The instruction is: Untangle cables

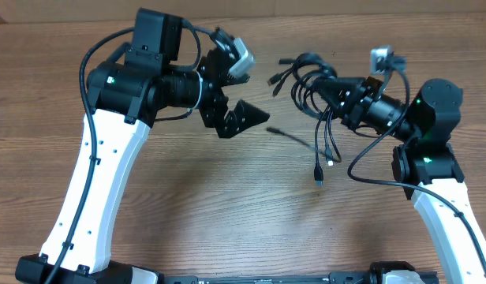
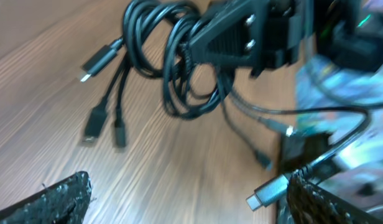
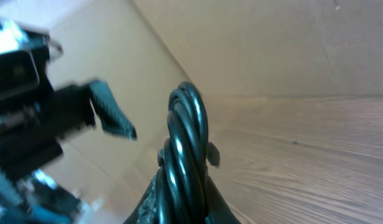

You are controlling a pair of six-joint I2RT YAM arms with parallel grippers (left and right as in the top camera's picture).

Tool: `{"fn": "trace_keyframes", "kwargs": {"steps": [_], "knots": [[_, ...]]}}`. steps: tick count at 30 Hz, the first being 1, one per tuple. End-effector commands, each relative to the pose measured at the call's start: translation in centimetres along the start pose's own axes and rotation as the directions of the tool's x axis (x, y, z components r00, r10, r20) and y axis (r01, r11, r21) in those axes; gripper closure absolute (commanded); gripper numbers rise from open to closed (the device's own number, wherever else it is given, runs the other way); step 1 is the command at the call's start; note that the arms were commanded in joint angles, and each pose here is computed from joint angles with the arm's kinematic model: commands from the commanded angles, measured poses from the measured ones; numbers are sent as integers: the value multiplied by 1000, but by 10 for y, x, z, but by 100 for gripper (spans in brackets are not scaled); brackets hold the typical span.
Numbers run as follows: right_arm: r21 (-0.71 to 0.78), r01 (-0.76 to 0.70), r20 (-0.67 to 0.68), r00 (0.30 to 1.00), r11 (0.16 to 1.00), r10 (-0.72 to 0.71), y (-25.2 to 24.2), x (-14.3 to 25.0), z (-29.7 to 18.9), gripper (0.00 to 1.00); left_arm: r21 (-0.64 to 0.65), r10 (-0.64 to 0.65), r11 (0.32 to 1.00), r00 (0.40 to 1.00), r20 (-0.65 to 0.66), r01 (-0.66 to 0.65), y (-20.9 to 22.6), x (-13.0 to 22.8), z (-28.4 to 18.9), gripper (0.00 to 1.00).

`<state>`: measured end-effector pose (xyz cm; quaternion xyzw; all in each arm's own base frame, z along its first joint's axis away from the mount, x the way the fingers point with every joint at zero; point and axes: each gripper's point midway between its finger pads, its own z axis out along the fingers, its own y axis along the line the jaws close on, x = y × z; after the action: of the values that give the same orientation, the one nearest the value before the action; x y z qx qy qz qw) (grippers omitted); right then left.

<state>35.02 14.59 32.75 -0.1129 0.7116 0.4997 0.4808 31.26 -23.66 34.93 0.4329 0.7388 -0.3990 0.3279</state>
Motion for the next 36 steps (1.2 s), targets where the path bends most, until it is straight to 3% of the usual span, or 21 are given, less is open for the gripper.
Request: {"fn": "trace_keyframes", "kwargs": {"steps": [1,7,13,16,23,29,32,36], "knots": [[-14,-184,78,980,983,185,7,-23,-2,96,180,-116,979,988,105,96,-34,-31,-11,0],[-83,-240,151,956,967,251,21,-47,-6,96,88,-347,937,930,121,338,-10,-42,-10,1],[-106,-416,199,881,903,429,18,-58,-8,96,93,-465,885,869,167,456,-3,-58,-11,0],[-121,-484,216,840,867,499,16,-62,-9,96,67,-573,819,802,171,570,2,-58,-5,0],[-172,-491,236,821,854,520,24,-73,-12,96,88,-719,694,681,138,715,-7,-57,7,0],[-177,-508,234,810,843,538,25,-73,-11,96,77,-723,688,675,147,721,-12,-61,16,0],[-185,-531,225,796,827,562,26,-72,-10,96,60,-758,647,632,161,760,-11,-61,21,0],[-189,-532,213,798,825,563,29,-70,-7,96,84,-750,656,636,181,750,-16,-73,26,0]]}}
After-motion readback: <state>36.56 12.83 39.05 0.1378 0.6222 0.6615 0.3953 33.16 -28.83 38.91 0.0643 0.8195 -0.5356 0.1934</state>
